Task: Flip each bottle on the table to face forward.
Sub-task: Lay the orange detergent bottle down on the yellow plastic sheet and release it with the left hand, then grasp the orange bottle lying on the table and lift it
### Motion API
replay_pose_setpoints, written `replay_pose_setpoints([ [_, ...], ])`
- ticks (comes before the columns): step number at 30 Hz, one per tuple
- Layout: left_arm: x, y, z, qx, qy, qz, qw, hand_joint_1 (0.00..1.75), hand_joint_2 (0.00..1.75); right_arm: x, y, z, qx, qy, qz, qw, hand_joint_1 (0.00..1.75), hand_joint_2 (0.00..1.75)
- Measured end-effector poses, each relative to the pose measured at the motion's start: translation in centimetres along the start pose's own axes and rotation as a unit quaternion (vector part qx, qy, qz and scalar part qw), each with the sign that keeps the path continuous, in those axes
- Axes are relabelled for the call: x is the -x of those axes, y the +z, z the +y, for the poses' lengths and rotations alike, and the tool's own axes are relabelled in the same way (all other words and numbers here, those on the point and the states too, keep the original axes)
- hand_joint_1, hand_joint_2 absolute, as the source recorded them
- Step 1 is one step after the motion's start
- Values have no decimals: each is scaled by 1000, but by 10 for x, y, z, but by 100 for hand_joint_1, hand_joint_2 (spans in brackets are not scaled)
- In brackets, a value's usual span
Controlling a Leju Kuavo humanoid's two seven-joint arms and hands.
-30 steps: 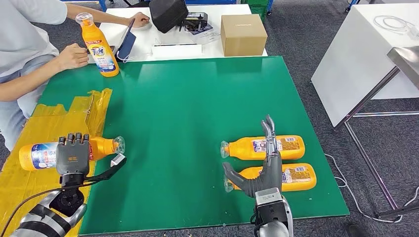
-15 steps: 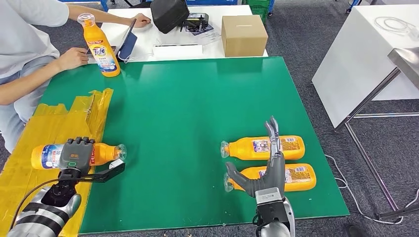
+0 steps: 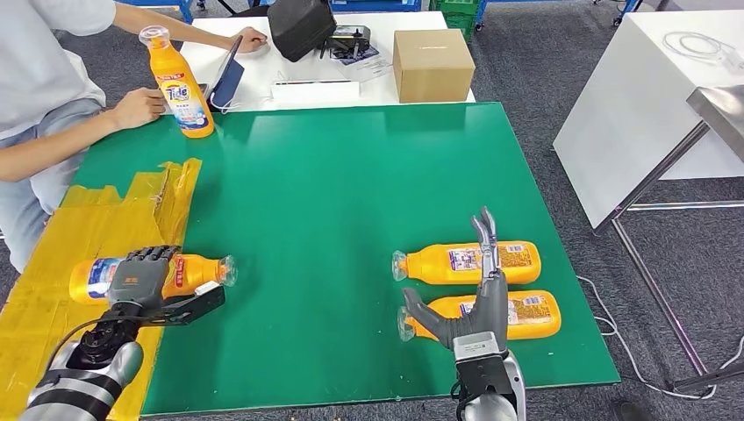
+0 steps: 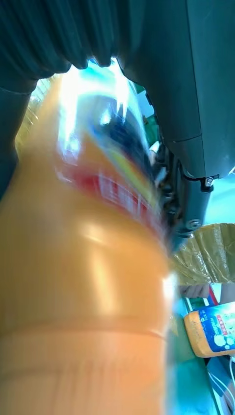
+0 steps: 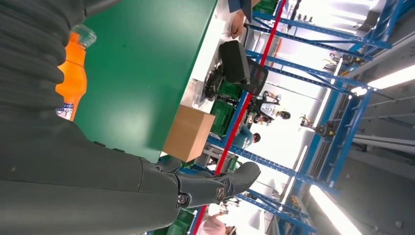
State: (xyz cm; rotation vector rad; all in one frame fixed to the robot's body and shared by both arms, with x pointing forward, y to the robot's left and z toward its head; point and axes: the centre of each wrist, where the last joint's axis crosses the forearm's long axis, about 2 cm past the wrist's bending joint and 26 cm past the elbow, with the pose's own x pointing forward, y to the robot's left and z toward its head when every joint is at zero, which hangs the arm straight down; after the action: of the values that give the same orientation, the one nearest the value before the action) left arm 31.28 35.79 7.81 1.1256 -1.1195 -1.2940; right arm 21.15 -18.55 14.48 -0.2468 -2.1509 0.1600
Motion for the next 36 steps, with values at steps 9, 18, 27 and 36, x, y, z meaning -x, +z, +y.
replay_pose_setpoints([
  [9,6,7,1,6,3,-11,1000,0,175,1,0,-1,-1,4,1,1000,0,175],
  [18,5,14,0,-20,14,-13,1000,0,175,1,0,-2,-3,10,4,1000,0,175],
  [27,-18,53,10,-253,167,-97,948,0,175,4,3,-8,-8,82,-7,997,0,175],
  [36,-42,82,34,-360,270,-129,884,0,175,14,2,-24,-57,238,-3,970,0,175],
])
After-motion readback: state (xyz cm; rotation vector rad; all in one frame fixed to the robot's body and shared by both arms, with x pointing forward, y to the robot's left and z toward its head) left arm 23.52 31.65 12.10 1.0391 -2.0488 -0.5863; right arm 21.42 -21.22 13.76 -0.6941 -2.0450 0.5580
